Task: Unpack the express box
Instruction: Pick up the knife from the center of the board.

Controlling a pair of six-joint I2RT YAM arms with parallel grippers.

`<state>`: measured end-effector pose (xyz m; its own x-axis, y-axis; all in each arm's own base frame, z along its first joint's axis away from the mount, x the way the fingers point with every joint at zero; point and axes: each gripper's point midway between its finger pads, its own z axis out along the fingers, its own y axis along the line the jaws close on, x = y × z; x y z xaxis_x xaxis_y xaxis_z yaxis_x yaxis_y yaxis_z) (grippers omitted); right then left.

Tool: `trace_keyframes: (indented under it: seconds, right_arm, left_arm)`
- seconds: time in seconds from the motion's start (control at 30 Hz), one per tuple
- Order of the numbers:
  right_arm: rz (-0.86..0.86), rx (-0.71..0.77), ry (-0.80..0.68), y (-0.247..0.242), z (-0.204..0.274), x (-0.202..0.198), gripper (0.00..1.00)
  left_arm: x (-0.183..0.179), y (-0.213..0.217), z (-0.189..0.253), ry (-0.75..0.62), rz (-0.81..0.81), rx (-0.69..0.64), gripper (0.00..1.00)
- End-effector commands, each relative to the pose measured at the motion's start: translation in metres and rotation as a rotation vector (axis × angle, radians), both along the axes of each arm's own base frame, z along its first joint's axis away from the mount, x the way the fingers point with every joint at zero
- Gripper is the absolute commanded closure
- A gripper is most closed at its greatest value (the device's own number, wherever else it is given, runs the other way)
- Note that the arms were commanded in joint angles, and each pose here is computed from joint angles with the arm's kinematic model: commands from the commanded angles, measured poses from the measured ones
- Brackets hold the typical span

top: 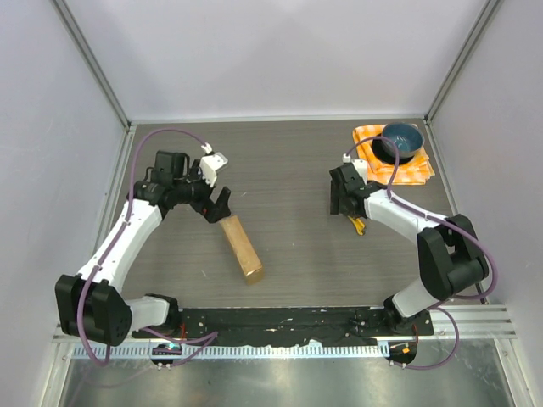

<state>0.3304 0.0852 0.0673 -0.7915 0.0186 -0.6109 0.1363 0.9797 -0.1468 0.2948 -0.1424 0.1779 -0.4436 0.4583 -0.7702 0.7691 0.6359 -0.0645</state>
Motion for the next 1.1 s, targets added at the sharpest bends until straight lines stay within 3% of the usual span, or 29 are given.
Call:
trace_keyframes:
  seconds: [0.0, 0.57, 0.67, 0.87, 0.9, 1.07]
  right_arm:
    - [-0.033, -0.004, -0.003, -0.002, -0.007, 0.001, 0.22]
    - [-0.063, 0.112, 0.121, -0.012, -0.052, -0.010, 0.32]
    - [-0.043, 0.141, 0.144, -0.005, -0.058, -0.012, 0.39]
    - [-0.006, 0.240, 0.148, 0.011, -0.060, -0.020, 0.63]
    - [0.006, 0.252, 0.133, 0.014, -0.055, -0.020, 0.71]
    - [0.166, 0.278, 0.024, 0.043, -0.022, -0.017, 0.87]
  left_arm:
    - [-0.011, -0.007, 0.030, -0.036, -0.058, -0.042, 0.00]
    - [-0.035, -0.008, 0.077, -0.089, -0.077, -0.085, 0.00]
    - [-0.035, -0.006, 0.082, -0.102, -0.069, -0.080, 0.00]
    - [-0.034, -0.005, 0.082, -0.090, -0.039, -0.087, 0.00]
    - [-0.034, -0.006, 0.083, -0.089, -0.039, -0.092, 0.00]
    - [-0.037, -0.014, 0.093, -0.062, -0.070, -0.131, 0.00]
